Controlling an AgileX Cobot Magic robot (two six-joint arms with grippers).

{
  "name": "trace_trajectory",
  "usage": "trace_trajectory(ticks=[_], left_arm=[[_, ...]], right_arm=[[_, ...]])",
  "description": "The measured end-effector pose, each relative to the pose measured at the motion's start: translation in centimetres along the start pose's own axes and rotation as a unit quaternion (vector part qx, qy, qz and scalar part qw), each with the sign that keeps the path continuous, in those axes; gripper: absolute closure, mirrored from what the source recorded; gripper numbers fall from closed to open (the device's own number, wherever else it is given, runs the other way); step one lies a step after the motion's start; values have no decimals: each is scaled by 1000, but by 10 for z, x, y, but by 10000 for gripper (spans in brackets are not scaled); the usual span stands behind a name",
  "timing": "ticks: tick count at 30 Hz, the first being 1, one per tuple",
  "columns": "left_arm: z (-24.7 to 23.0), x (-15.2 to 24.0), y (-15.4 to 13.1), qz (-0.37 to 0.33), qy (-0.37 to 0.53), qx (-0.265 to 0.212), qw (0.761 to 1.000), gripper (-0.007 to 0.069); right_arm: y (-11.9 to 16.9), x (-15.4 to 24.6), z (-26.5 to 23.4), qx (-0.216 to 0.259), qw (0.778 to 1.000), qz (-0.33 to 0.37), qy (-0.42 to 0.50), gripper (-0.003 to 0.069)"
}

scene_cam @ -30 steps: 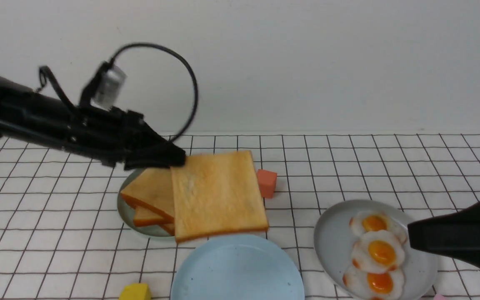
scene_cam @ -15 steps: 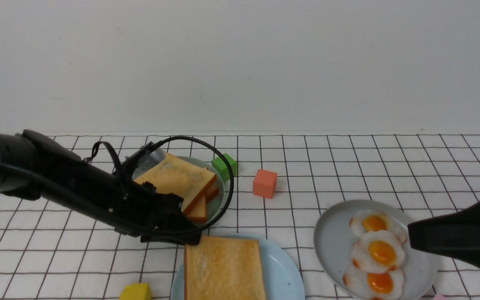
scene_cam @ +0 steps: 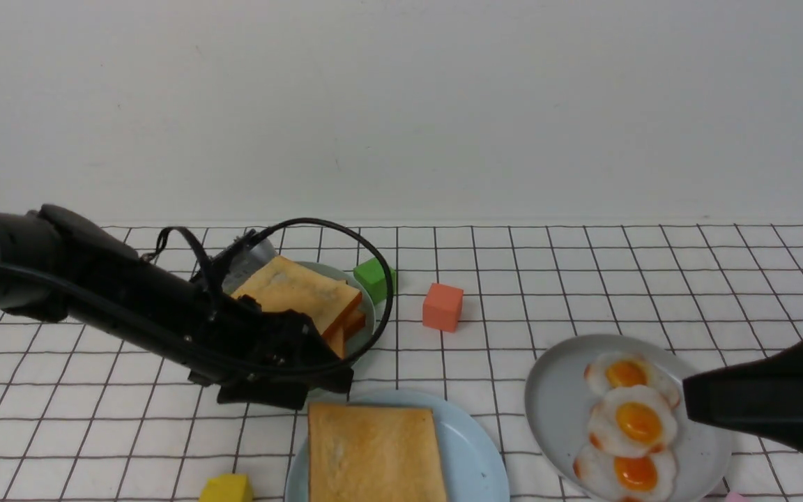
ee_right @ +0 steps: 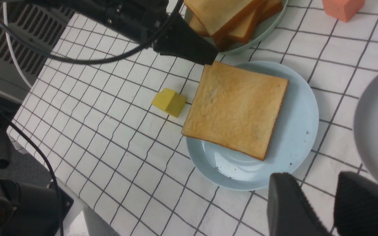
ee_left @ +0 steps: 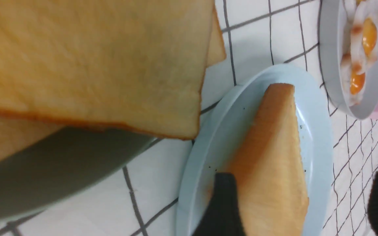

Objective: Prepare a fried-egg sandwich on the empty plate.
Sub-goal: Use the left arm to put a slice of bread into the empty plate in the middle, then use the right arm to grab a fried egg

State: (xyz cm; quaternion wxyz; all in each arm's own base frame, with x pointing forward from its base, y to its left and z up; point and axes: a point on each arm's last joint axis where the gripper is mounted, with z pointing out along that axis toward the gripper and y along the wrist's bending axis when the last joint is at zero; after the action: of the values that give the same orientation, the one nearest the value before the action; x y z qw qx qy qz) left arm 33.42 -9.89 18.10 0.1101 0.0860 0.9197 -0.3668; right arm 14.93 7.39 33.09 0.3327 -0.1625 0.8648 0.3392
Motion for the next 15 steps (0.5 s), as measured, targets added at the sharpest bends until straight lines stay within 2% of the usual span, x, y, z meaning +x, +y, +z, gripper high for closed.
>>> trace_trajectory(ticks=[2, 3, 7, 8, 10, 12, 15], left_arm=[[-7, -4, -4, 5, -2, -13, 1000, 3], [-16, -8, -8, 6, -1, -35, 999, -20], [-42, -16, -19, 2, -4, -103, 995, -23], [-60, -20, -28, -2, -20, -135, 991, -7], [-81, -20, -42, -8, -44, -152, 987, 23], [-91, -17, -50, -12, -55, -154, 986, 43], [-116, 3, -92, 34, -74, -142, 986, 139]], right_arm=[[0, 1, 0, -2, 1000, 0, 4, 417], [1, 1, 0, -3, 1000, 0, 5, 417], [0, 2, 0, 1, 1000, -5, 9, 417], [-2, 3, 0, 12, 1000, -12, 14, 417], [-4, 4, 0, 23, 999, -13, 19, 417], [-6, 4, 0, 32, 999, -6, 21, 417], [-18, 2, 2, 87, 995, 41, 19, 407]])
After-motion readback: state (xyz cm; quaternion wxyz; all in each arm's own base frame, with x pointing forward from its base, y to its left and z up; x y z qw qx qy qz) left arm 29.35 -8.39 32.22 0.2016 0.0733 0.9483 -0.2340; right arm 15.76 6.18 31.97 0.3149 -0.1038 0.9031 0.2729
